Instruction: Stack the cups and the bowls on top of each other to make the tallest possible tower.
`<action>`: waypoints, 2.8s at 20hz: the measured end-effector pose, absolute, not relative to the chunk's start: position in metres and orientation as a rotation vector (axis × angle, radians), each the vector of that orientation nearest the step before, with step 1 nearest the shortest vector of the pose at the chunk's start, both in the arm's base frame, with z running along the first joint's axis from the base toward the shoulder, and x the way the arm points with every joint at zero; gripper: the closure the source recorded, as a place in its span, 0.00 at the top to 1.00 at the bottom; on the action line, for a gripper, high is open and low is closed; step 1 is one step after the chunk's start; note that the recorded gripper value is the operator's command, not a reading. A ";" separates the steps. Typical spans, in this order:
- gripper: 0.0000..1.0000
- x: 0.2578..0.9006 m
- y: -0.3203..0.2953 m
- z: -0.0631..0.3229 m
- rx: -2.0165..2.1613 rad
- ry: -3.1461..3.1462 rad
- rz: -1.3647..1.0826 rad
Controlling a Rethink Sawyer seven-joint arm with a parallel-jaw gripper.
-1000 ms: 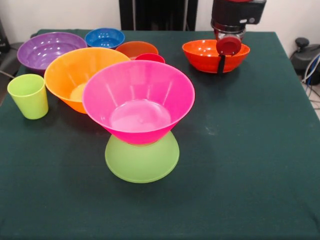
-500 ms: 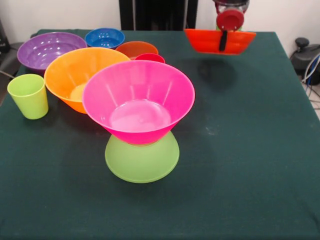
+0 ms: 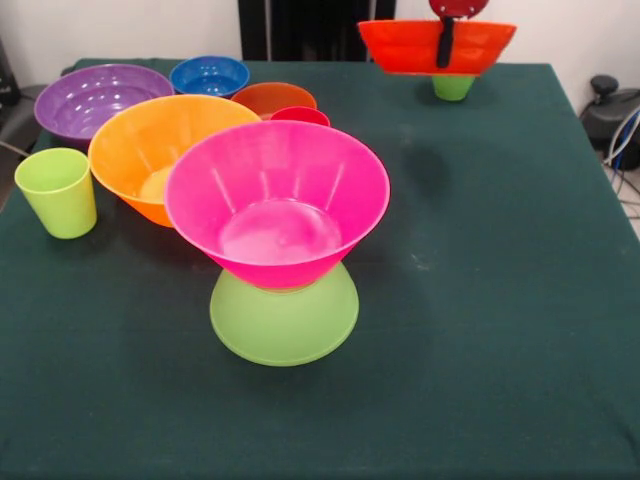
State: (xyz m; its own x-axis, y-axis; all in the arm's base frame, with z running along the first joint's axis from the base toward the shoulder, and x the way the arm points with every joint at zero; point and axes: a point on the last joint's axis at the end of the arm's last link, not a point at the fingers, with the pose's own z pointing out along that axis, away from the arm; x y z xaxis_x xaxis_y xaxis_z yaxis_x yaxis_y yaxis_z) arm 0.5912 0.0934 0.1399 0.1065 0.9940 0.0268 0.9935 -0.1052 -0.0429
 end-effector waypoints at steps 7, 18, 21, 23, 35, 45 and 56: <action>0.00 0.639 0.056 0.172 -2.329 -2.077 -0.018; 0.00 0.712 -0.036 0.228 -2.413 -2.054 -0.032; 0.00 0.722 -0.050 0.235 -2.426 -2.043 -0.033; 0.00 0.732 -0.065 0.241 -2.440 -2.035 -0.034; 0.00 0.793 -0.124 0.262 -2.501 -2.041 -0.060; 0.00 0.831 -0.134 0.242 -2.493 -2.089 -0.056; 0.00 0.849 -0.134 0.219 -2.481 -2.115 -0.051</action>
State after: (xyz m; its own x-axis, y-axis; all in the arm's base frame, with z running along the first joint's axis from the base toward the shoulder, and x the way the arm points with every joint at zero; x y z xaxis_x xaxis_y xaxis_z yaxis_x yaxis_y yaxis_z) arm 0.8491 -0.1344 0.2194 0.1610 0.9855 -0.0534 0.9818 -0.1544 0.1108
